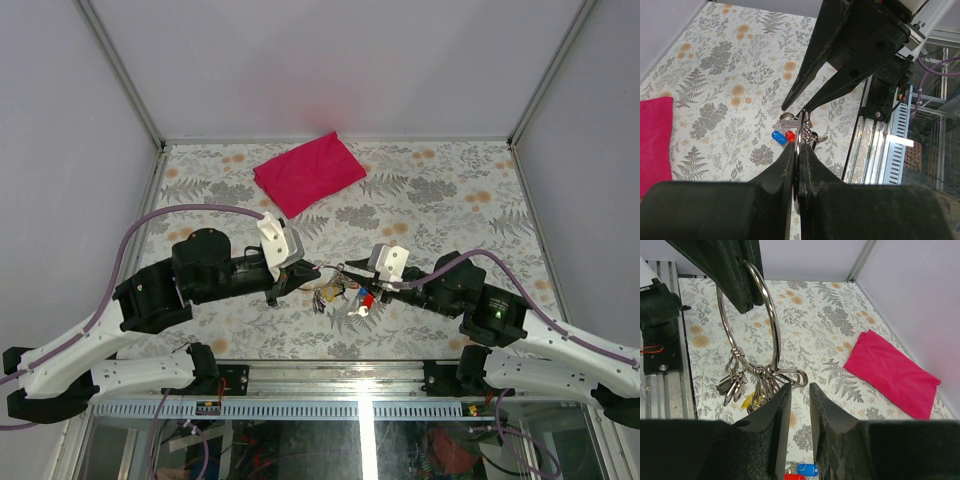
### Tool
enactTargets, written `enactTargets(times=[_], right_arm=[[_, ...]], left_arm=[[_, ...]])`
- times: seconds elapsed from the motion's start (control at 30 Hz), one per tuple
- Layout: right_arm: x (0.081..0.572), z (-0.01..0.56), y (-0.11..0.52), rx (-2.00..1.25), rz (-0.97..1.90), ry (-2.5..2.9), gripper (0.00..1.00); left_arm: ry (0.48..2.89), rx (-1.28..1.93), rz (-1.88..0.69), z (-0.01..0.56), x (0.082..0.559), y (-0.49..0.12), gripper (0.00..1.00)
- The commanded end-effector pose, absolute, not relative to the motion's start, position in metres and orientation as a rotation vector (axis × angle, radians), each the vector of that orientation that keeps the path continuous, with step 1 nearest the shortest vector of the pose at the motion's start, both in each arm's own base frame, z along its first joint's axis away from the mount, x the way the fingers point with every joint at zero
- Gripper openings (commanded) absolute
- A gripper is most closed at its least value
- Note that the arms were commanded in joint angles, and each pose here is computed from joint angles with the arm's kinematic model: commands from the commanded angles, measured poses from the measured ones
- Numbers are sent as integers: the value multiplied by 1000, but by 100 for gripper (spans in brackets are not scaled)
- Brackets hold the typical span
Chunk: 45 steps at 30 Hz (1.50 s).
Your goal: Put the keys on the keyring
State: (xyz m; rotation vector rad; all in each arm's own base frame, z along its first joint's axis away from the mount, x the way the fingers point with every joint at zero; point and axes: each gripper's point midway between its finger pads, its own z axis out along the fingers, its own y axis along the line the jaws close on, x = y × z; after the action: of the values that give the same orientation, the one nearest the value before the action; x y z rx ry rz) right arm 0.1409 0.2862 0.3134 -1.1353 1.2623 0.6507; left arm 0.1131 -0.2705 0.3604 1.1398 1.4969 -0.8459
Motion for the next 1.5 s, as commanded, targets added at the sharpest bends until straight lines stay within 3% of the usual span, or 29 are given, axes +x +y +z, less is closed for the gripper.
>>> enactTargets(times=[0.0, 0.77, 1.23, 1.47], right_arm=[[144, 337, 285, -1058, 654, 1196, 28], [142, 339, 273, -997, 642, 1100, 36], [143, 336, 266, -970, 613, 1051, 35], [138, 331, 260, -979, 619, 1044, 42]], left_arm=[[1402, 1100, -862, 391, 115, -272, 0], [1463, 1128, -887, 395, 114, -282, 0], [1555, 1218, -892, 386, 110, -290, 0], [1638, 1268, -832, 377, 117, -292, 0]])
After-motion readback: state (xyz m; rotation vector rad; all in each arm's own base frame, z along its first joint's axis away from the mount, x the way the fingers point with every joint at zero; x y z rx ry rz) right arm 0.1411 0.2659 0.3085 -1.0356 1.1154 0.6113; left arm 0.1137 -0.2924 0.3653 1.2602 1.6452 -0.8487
